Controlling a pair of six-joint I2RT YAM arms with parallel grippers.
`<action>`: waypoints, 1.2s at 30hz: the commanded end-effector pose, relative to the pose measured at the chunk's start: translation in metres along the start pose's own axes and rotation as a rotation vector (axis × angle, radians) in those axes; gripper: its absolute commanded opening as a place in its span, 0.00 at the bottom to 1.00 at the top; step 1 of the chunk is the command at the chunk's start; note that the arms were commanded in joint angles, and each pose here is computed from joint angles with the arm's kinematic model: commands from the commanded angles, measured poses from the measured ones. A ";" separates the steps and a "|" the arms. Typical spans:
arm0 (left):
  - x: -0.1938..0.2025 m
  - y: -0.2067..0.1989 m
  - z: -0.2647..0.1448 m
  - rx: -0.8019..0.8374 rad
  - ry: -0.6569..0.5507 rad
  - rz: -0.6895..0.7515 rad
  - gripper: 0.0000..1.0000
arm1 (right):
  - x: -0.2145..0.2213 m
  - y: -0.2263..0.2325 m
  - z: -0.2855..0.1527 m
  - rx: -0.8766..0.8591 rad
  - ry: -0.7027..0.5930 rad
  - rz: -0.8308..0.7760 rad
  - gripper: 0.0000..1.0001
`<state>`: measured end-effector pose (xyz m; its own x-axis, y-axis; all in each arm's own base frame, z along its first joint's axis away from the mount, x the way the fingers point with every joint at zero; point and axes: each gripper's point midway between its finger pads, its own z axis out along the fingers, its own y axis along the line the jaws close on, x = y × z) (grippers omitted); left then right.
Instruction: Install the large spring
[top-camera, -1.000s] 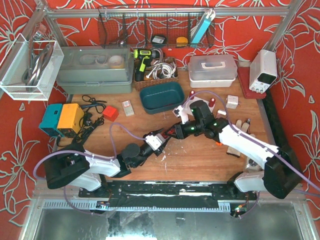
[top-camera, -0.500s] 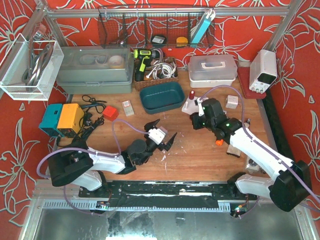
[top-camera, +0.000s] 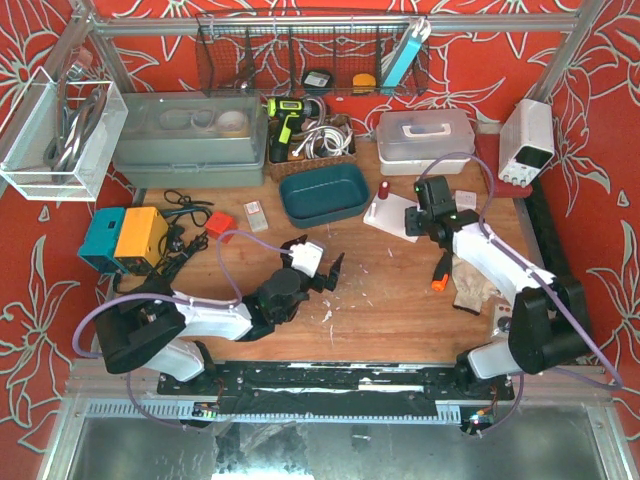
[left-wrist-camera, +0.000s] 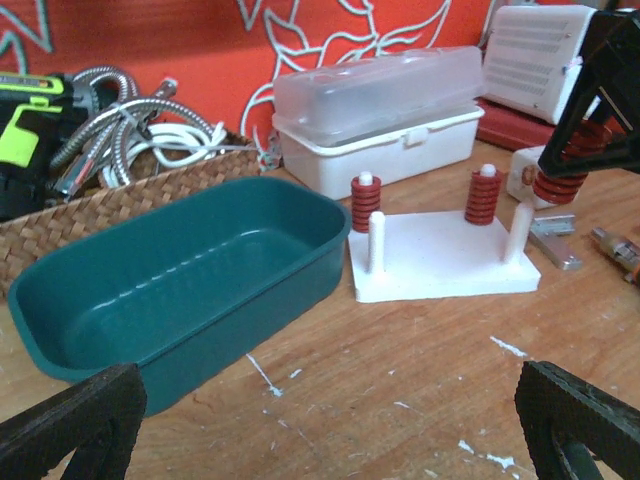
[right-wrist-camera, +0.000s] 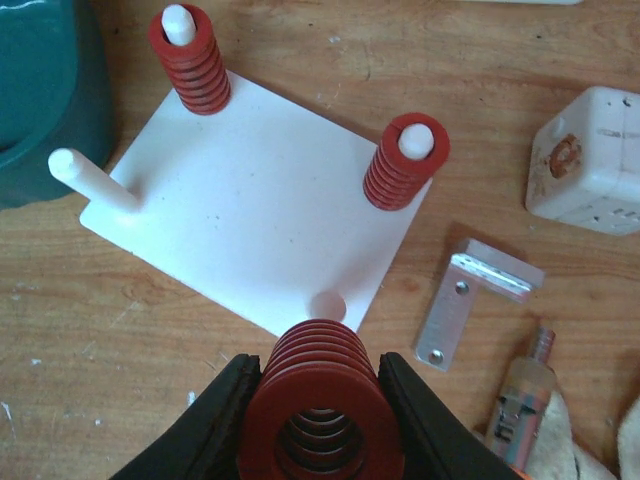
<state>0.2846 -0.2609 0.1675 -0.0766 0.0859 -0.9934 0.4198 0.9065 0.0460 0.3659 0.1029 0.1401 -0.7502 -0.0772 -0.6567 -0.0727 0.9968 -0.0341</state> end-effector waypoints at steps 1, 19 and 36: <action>-0.001 0.008 0.008 -0.037 0.034 -0.097 1.00 | -0.029 0.000 0.000 0.000 -0.068 0.022 0.00; -0.001 0.001 0.010 -0.005 0.044 -0.082 1.00 | -0.019 -0.005 0.036 0.045 -0.003 0.024 0.00; -0.003 0.001 0.010 -0.002 0.041 -0.087 1.00 | -0.016 -0.005 0.050 0.058 0.037 0.039 0.43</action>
<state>0.2903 -0.2633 0.1563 -0.1682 0.0627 -0.9838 0.4180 0.9084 -0.0135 0.4001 0.1030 0.0936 -0.8008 -0.0644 -0.5955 -0.0387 0.9977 -0.0559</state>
